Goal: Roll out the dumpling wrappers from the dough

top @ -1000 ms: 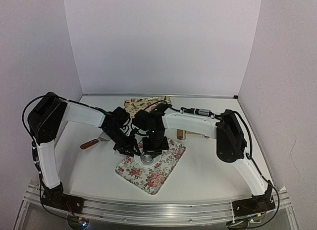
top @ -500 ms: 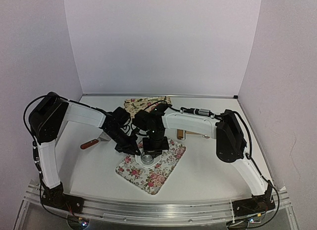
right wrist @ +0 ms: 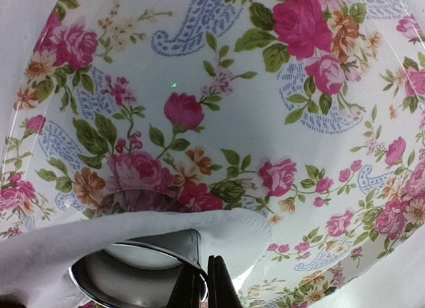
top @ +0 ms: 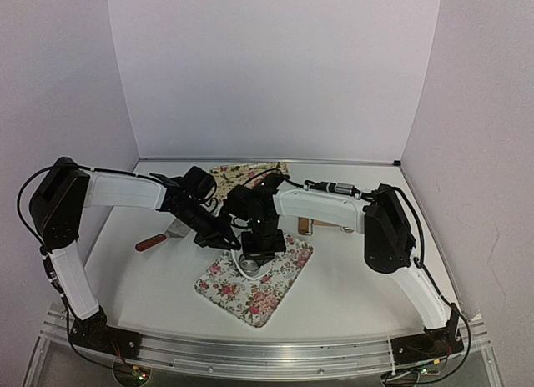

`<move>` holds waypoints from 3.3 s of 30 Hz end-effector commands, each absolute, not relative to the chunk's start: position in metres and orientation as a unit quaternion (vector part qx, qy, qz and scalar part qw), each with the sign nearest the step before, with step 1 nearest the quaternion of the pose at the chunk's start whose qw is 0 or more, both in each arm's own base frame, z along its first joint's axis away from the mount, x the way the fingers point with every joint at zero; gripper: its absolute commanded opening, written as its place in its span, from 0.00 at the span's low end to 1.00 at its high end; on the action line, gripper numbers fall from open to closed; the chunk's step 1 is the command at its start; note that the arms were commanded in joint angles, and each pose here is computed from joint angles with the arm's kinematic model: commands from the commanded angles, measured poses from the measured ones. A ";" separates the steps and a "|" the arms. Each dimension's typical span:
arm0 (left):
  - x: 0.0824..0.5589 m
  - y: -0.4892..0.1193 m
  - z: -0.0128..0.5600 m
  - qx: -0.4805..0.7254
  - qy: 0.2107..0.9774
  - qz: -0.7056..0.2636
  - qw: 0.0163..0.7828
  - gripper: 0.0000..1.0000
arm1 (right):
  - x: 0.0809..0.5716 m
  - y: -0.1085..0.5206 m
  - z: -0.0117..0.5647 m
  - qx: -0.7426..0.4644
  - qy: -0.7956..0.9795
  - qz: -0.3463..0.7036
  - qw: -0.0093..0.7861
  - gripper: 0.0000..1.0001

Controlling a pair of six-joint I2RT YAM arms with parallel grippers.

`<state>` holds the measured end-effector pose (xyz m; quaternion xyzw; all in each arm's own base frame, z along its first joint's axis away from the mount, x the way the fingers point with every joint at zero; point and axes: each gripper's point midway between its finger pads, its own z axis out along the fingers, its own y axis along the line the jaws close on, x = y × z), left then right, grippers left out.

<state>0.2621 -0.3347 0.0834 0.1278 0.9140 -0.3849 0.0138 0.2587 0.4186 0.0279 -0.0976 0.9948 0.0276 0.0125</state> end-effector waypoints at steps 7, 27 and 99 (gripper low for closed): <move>0.254 -0.339 0.133 0.140 0.888 -0.437 0.026 0.00 | 0.237 0.375 -0.030 -0.111 0.989 -0.081 -0.056 0.00; 0.256 -0.337 0.122 0.116 0.896 -0.429 0.020 0.00 | 0.263 0.411 0.055 -0.098 0.994 0.022 0.032 0.25; 0.335 -0.398 0.109 0.125 0.890 -0.435 0.057 0.02 | 0.252 0.332 0.177 -0.068 0.946 0.120 0.293 0.68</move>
